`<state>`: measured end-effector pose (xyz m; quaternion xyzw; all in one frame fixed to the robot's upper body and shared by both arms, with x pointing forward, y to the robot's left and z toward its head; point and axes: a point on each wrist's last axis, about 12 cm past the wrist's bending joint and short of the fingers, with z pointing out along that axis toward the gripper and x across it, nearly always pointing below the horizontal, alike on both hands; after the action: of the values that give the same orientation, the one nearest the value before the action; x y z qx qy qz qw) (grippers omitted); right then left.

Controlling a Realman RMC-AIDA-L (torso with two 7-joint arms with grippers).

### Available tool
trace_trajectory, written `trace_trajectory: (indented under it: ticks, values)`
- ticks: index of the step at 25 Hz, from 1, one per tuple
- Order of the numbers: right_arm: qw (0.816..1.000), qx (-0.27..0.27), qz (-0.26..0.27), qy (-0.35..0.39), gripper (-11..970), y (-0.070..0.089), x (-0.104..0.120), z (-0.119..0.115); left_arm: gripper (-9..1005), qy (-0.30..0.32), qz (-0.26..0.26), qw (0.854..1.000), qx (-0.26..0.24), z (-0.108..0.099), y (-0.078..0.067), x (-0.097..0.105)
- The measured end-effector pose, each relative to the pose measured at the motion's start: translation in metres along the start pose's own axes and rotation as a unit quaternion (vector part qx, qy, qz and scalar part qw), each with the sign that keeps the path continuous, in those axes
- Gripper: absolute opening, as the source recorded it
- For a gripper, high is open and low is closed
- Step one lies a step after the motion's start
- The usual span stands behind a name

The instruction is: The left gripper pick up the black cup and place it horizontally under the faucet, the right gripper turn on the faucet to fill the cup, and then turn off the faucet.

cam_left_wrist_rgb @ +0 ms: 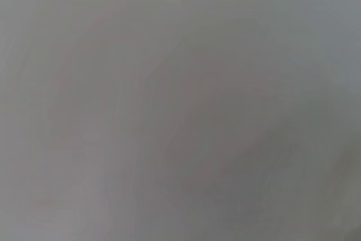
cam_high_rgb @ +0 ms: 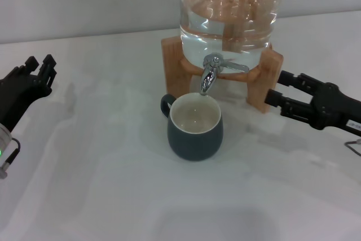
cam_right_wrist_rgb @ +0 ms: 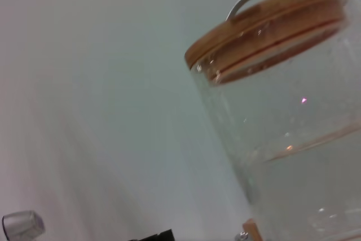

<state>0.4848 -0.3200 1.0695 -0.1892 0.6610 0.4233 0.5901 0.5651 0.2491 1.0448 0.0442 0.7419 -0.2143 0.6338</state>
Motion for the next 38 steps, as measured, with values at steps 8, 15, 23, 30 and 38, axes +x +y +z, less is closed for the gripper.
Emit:
trace_trajectory:
  ticks: [8,15,23,30,38]
  values:
    - [1.0,0.004,0.001,0.017,841,-0.005,-0.001,0.02,394,0.002,-0.001,1.0,-0.005,-0.004,0.002,0.003]
    - [1.0,-0.006,0.001,0.016,841,-0.004,-0.004,0.028,395,0.007,-0.001,1.0,-0.007,-0.006,0.003,0.006]
    - [0.999,-0.028,-0.005,0.022,841,0.001,-0.006,0.044,396,0.013,-0.002,1.0,-0.01,-0.009,0.004,0.01]
    - [0.998,-0.044,-0.013,0.037,842,0.006,-0.005,0.058,396,0.016,-0.004,1.0,-0.011,-0.011,0.005,0.012]
    - [0.997,-0.061,-0.014,0.036,842,0.012,-0.004,0.056,397,0.015,-0.003,1.0,-0.013,-0.011,0.007,0.011]
